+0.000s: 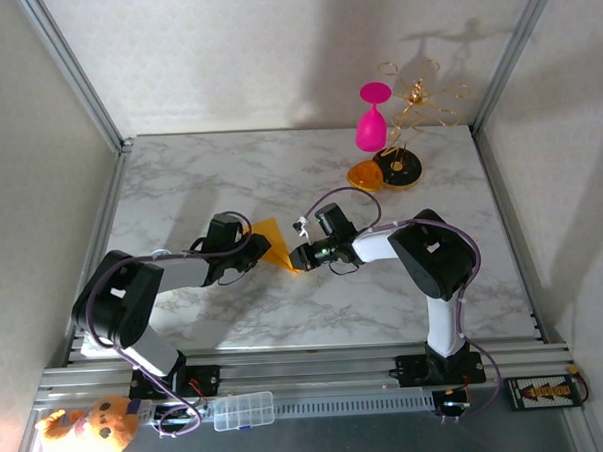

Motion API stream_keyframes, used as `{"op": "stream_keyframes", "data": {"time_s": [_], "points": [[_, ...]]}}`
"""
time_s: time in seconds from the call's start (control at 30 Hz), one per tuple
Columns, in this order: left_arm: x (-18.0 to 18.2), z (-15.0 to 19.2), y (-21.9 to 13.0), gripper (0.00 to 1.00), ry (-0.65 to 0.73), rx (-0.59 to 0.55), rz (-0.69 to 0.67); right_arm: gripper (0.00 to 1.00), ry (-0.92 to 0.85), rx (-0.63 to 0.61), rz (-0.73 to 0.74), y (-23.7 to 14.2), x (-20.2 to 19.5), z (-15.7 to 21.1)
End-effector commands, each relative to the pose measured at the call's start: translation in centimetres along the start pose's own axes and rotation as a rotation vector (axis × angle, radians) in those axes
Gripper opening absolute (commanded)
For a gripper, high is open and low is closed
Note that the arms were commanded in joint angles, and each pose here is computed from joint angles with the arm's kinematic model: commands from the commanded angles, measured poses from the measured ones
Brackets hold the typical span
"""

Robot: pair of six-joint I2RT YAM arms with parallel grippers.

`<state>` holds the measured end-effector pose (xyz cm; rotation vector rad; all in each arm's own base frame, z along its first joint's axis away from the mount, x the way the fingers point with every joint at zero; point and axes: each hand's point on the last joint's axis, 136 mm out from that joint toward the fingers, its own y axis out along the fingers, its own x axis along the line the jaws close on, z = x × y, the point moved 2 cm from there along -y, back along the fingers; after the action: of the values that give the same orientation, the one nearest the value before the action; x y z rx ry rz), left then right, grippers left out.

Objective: Fold a paper plane with a square sheet of paper (pick it up from the middle)
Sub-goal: Fourth fold the wing at the center of the table.

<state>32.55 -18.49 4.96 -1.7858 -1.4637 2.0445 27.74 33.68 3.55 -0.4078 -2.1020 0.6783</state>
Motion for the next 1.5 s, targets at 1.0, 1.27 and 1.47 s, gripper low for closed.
{"op": "stream_keyframes", "data": {"time_s": [1.0,1.27,1.47], "points": [[2.3,0.8,1.4,0.45,0.002,0.05,-0.187,0.11,0.099,0.097,0.106,0.6,-2.9,2.5],[-3.6,-1.8,-1.7,0.43,0.074,-0.077,0.006,0.06,0.142,0.112,0.1,0.8,-3.3,3.1],[-4.7,-1.5,-2.5,0.32,0.095,-0.083,0.152,0.05,0.18,0.119,0.099,0.8,-3.6,3.5]]}}
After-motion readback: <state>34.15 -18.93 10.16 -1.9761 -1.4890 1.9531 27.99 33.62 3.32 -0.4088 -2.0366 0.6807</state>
